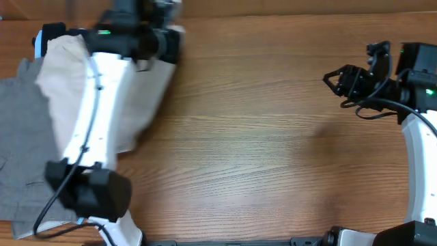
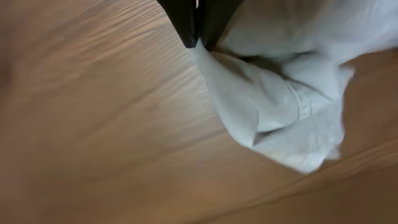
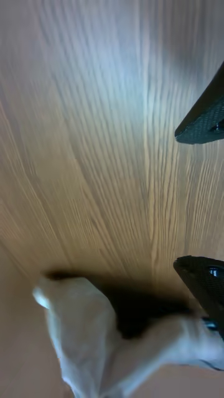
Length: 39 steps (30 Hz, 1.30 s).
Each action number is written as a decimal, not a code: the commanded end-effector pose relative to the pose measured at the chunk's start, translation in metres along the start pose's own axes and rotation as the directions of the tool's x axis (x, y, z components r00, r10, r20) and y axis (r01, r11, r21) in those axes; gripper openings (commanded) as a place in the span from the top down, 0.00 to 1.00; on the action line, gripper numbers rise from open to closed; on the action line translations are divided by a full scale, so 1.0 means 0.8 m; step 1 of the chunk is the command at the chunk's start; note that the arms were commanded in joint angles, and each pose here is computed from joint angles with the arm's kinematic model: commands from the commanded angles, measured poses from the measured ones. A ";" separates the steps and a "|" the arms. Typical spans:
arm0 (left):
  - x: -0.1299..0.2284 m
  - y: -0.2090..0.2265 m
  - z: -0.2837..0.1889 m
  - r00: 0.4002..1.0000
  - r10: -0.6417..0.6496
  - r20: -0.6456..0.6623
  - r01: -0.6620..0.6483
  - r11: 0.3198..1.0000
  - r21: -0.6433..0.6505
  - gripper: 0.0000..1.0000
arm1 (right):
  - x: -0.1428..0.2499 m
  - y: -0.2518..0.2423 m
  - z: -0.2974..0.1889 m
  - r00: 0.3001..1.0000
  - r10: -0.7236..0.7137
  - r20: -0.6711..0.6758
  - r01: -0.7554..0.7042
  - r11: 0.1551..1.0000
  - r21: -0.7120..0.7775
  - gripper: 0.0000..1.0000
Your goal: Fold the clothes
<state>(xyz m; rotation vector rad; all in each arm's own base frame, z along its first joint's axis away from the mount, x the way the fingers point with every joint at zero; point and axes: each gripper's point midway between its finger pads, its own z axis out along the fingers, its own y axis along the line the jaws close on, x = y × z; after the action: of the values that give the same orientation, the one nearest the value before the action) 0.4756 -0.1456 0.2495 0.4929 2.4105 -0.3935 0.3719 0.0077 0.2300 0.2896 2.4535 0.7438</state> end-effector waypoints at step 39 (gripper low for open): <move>-0.081 0.070 -0.027 0.987 -0.129 0.098 0.130 0.992 0.001 0.00 | -0.012 0.139 0.101 0.969 -0.236 0.072 0.234 0.972 0.030 0.24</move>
<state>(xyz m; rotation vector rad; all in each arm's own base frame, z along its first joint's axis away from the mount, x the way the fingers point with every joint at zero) 0.5364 -0.1198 0.2915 0.3272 2.3639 -0.4718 0.4157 0.1149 0.2565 -0.0904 2.3316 0.7127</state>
